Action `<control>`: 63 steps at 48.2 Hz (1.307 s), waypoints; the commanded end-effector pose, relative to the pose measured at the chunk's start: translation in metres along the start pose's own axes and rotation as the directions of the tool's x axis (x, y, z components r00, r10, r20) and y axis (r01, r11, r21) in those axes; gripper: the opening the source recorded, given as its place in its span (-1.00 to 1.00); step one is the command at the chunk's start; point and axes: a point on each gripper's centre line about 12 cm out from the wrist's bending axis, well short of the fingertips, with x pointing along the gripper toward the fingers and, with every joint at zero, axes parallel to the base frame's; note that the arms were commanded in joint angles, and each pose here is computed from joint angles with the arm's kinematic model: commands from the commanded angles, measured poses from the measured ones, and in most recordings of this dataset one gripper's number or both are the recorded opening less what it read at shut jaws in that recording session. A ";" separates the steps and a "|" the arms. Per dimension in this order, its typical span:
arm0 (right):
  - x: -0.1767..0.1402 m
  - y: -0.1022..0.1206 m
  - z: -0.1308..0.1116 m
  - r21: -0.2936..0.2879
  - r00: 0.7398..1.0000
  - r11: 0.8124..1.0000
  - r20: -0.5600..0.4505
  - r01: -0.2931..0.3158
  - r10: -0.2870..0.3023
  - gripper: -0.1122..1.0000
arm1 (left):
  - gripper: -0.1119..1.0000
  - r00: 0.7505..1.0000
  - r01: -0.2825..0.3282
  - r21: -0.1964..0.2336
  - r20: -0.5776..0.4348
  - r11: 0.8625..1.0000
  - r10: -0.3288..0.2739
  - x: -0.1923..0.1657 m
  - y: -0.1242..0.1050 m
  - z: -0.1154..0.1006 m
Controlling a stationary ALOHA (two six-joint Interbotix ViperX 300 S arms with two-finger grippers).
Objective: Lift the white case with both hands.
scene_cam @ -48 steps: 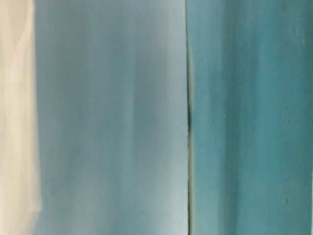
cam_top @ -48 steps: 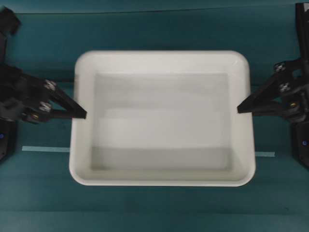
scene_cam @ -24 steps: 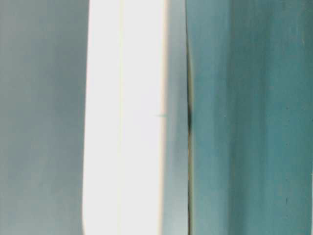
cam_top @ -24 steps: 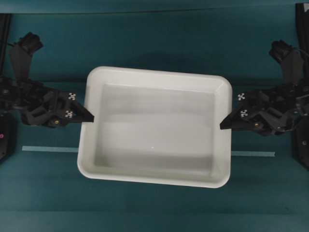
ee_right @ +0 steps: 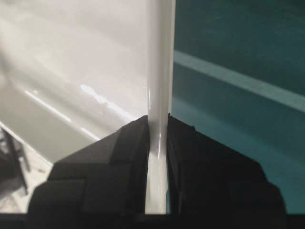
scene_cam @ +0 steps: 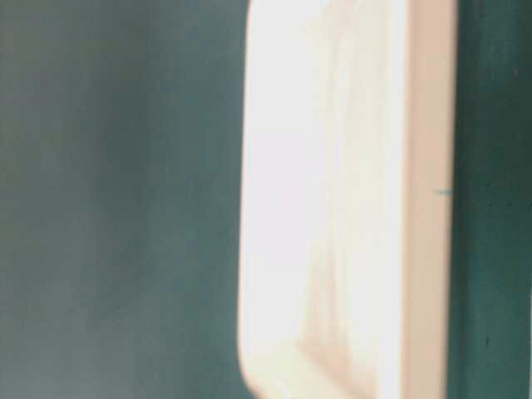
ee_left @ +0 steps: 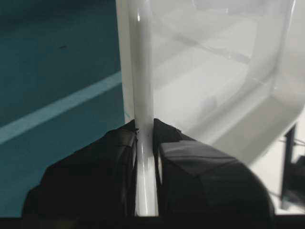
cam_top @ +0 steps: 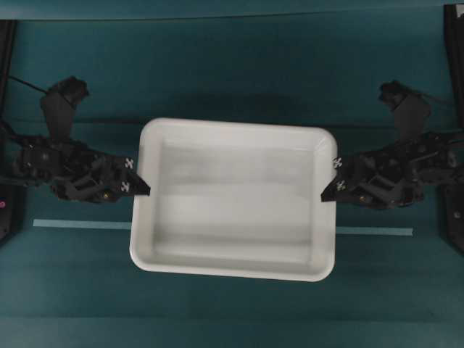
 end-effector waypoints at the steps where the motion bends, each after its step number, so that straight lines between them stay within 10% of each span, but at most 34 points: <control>1: 0.014 -0.006 0.002 -0.005 0.999 0.999 0.001 0.044 -0.044 -0.61 | -0.69 0.999 -0.052 0.008 -0.007 0.999 0.052 0.010 0.010 -0.002; 42: 0.054 -0.049 0.006 0.000 0.978 0.978 0.009 0.207 -0.207 -0.61 | -0.70 0.953 -0.302 -0.010 -0.038 0.953 0.302 0.053 0.068 -0.004; 63: 0.068 -0.063 0.009 0.017 0.962 0.962 0.010 0.273 -0.273 -0.61 | -0.70 0.954 -0.298 -0.039 -0.031 0.954 0.297 0.066 0.068 0.000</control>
